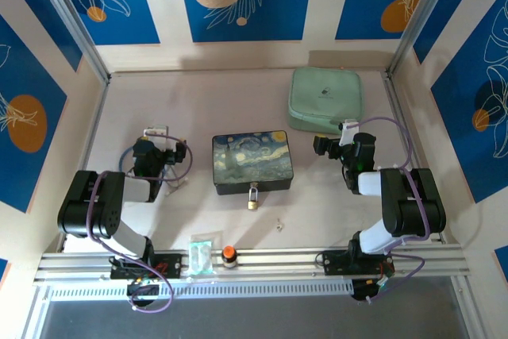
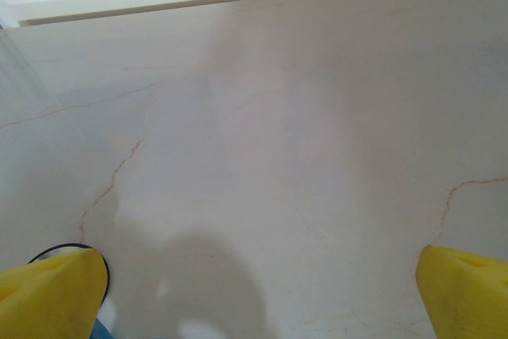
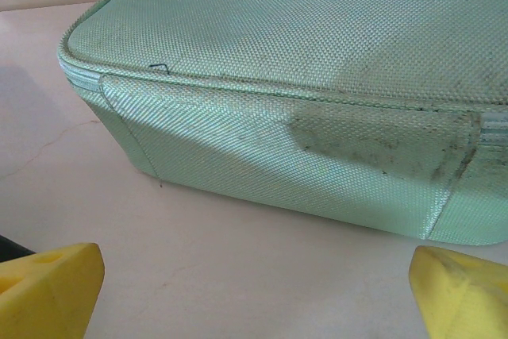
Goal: Unlock the padlock with the key
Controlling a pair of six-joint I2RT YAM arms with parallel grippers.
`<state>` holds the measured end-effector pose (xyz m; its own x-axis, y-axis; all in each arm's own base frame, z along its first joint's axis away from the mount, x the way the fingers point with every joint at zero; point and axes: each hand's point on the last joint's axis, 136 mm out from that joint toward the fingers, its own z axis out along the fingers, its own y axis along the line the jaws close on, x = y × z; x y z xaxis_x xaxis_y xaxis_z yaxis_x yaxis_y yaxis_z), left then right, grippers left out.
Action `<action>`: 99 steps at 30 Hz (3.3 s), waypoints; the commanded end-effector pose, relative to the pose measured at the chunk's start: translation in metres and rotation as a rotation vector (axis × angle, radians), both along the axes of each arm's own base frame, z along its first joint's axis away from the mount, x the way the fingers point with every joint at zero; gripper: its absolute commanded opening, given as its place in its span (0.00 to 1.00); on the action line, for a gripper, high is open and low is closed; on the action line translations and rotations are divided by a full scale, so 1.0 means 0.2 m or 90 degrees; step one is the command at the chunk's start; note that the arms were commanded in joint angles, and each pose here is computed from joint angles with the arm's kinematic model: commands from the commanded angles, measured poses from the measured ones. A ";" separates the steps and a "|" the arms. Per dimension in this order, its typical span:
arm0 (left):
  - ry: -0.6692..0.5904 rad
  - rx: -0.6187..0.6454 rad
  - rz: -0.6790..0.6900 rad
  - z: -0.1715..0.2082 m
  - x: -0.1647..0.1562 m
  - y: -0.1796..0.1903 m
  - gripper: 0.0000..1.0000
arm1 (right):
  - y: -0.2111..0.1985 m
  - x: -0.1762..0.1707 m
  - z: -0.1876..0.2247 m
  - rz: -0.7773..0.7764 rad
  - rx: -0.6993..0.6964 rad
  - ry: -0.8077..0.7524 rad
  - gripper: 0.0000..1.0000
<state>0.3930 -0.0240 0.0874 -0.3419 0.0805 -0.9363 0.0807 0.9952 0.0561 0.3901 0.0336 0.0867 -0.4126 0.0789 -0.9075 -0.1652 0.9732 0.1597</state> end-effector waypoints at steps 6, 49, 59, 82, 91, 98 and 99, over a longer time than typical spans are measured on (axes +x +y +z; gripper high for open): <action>-0.015 0.003 -0.005 0.03 0.02 0.00 0.99 | 0.00 0.03 0.05 0.007 0.000 -0.018 0.99; 0.372 -0.373 -0.224 0.38 -0.82 -1.14 0.99 | 0.73 -1.21 -0.16 0.124 0.060 0.486 0.68; 0.389 -0.363 -0.227 0.39 -0.89 -1.21 0.95 | 0.91 -1.32 -0.27 0.132 -0.065 0.513 0.54; 0.391 -0.376 -0.189 0.29 -0.88 -1.18 0.94 | 0.88 -1.44 -0.42 0.071 -0.214 0.556 0.34; 0.391 -0.375 -0.182 0.27 -0.88 -1.17 0.94 | 0.93 -1.45 -0.45 0.128 -0.156 0.574 0.13; 0.391 -0.377 -0.191 0.27 -0.88 -1.18 0.90 | 0.90 -1.44 -0.43 0.155 -0.099 0.567 0.00; 0.391 -0.380 -0.204 0.28 -0.89 -1.20 0.87 | 0.90 -1.43 -0.42 0.161 -0.090 0.562 0.00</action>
